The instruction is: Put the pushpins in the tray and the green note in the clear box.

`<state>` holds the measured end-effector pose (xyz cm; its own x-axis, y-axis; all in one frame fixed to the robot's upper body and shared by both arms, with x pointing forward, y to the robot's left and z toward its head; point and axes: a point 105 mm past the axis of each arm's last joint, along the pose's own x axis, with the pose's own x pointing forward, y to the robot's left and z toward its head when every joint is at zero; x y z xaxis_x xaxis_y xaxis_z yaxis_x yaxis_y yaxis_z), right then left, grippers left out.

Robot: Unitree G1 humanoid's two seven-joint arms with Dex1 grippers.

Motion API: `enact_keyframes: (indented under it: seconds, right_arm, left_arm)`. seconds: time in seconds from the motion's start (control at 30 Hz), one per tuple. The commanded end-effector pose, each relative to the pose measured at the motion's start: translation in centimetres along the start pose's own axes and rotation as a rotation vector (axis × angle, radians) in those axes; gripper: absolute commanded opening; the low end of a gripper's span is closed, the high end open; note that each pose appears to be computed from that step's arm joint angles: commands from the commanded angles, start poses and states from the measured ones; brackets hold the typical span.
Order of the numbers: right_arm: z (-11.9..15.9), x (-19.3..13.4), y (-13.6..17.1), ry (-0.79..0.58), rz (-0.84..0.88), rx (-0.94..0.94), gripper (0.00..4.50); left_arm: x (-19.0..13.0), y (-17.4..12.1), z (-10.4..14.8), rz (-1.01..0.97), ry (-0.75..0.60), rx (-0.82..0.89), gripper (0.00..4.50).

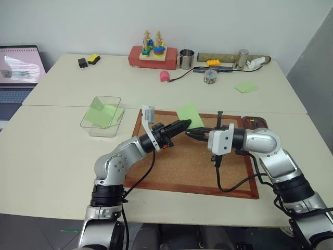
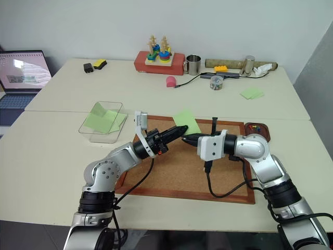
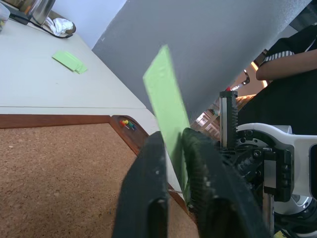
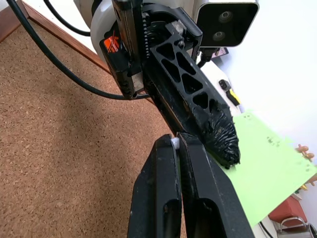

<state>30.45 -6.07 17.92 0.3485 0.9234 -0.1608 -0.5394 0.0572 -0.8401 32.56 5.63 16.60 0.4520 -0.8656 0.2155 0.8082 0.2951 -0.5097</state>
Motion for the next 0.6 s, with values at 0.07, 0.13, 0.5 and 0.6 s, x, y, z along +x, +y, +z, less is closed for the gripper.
enact_keyframes:
  seconds: [0.07, 0.13, 0.5, 0.6]
  right_arm:
    - [1.7, 0.1, -0.8, -0.058, -0.039, -0.055, 0.00]
    - [1.9, 0.0, -1.0, -0.066, -0.048, -0.054, 0.00]
    - [3.5, -0.8, -2.3, -0.111, -0.133, -0.002, 0.00]
    - [1.9, -2.3, -3.5, -0.041, -0.226, 0.092, 0.00]
  left_arm:
    - [0.3, -0.7, 0.2, -0.032, 0.003, 0.042, 0.01]
    - [0.4, -0.4, -0.3, -0.018, 0.017, 0.060, 0.01]
    - [0.8, 1.9, -1.0, 0.103, 0.003, 0.116, 0.01]
    - [0.8, 2.0, -0.9, 0.108, 0.002, 0.134, 0.01]
